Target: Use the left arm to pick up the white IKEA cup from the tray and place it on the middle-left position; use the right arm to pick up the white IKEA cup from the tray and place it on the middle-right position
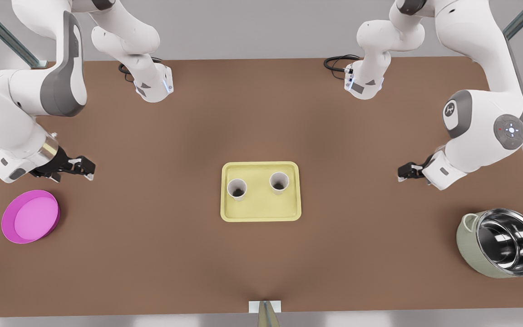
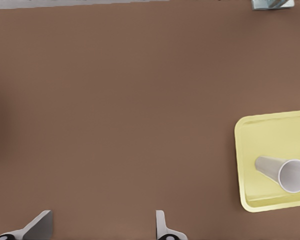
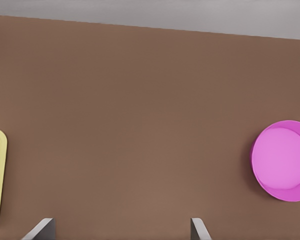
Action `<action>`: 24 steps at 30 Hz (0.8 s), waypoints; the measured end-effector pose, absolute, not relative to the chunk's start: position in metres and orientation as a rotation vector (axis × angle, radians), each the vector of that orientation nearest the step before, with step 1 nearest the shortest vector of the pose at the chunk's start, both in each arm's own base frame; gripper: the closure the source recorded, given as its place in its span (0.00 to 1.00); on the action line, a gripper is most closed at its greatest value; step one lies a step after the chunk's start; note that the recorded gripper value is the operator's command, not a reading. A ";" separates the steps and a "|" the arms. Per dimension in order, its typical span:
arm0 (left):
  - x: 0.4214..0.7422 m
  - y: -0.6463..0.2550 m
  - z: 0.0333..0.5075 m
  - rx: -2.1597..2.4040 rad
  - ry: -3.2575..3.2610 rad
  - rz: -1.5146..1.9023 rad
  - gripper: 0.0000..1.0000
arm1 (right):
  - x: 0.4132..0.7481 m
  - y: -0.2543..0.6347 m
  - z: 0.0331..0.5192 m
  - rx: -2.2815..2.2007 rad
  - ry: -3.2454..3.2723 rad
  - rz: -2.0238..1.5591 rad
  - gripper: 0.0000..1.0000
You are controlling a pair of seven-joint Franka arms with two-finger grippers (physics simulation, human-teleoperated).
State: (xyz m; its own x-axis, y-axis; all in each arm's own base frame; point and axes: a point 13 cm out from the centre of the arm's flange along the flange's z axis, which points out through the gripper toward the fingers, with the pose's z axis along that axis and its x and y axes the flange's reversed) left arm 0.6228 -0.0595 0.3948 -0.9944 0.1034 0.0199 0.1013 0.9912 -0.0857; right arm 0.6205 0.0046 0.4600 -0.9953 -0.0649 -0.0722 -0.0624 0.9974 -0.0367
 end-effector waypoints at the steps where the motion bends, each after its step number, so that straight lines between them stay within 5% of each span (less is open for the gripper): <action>1: 0.624 -0.060 0.396 -0.164 -3.115 0.130 0.00 | 0.621 0.004 0.460 -0.097 3.065 -0.053 0.00; 6: 0.623 -0.053 0.393 -0.160 -3.113 0.118 0.00 | 0.631 0.026 0.428 -0.159 3.098 -0.069 0.00; 12: 0.617 -0.058 0.390 -0.179 -3.094 0.111 0.00 | 0.608 0.215 0.322 -0.635 3.165 -0.172 0.00; 24: 0.638 -0.078 0.337 -0.222 -3.062 0.081 0.00 | 0.590 0.381 0.233 -0.806 3.092 -0.025 0.00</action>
State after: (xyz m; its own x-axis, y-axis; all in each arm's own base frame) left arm 0.6377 -0.0785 0.3374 -0.9871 0.1459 0.0663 0.1422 0.9882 -0.0574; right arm 0.5900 0.3807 0.2326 -0.8713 -0.4876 0.0559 -0.4885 0.8726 -0.0014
